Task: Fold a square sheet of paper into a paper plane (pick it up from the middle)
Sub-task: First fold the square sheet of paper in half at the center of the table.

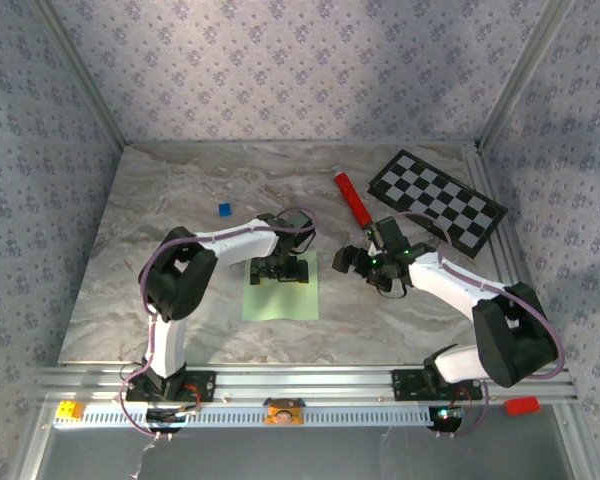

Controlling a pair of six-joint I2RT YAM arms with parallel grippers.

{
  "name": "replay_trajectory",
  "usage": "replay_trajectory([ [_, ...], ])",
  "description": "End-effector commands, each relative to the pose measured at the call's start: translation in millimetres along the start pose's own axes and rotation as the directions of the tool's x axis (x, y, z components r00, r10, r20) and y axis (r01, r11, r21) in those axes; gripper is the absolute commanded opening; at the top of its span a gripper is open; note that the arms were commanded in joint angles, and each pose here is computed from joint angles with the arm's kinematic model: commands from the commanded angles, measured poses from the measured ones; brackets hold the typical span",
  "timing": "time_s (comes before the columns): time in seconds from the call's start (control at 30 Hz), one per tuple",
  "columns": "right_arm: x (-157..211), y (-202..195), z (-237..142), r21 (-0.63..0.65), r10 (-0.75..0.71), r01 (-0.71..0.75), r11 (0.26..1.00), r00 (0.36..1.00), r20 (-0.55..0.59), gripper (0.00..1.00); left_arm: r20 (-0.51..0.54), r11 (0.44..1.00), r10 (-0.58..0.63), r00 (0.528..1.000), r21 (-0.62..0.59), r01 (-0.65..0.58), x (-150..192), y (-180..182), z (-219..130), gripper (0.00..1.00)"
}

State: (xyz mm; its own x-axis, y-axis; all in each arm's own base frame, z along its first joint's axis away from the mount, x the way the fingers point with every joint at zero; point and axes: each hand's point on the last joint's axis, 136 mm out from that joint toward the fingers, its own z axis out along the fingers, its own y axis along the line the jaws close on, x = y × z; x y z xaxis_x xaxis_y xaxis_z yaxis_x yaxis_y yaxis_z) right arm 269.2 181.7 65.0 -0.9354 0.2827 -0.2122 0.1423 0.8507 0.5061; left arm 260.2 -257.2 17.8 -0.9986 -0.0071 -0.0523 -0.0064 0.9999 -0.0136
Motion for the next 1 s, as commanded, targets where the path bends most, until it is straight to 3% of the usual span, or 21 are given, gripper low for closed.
replay_trajectory([
  [0.0, -6.4, 4.7, -5.2, 0.004, -0.016, 0.016, 1.0, 1.0, 0.023, 0.99, -0.023, 0.999, 0.007, 1.0, -0.047, -0.008, 11.3, 9.7, 13.0, 0.93],
  [0.17, -12.8, 4.1, -8.2, 0.008, -0.013, 0.012, 1.0, 0.997, 0.075, 1.0, 0.034, 1.0, 0.011, 0.999, 0.01, -0.011, 3.9, 1.0, 2.7, 0.85],
  [0.37, -22.9, -3.2, -21.2, 0.025, 0.002, -0.006, 1.0, 0.982, 0.186, 1.0, 0.127, 0.996, 0.028, 0.992, 0.086, -0.039, -7.1, -8.8, -18.4, 0.57],
  [0.5, -26.8, -9.8, -31.0, 0.036, 0.005, -0.015, 0.999, 0.968, 0.25, 1.0, 0.193, 0.99, 0.018, 0.981, 0.131, -0.044, -18.0, -15.8, -39.4, 0.46],
  [0.73, -30.2, -41.7, -44.2, 0.093, 0.085, -0.121, 0.988, 0.943, 0.321, 1.0, 0.28, 0.957, -0.071, 0.958, 0.29, -0.014, -33.2, -29.5, -78.0, 0.39],
  [0.97, -30.6, -53.1, -49.9, 0.019, 0.164, -0.179, 0.984, 0.936, 0.311, 1.0, 0.238, 0.815, -0.162, 0.958, 0.58, -0.006, -43.1, -54.6, -111.0, 0.38],
])
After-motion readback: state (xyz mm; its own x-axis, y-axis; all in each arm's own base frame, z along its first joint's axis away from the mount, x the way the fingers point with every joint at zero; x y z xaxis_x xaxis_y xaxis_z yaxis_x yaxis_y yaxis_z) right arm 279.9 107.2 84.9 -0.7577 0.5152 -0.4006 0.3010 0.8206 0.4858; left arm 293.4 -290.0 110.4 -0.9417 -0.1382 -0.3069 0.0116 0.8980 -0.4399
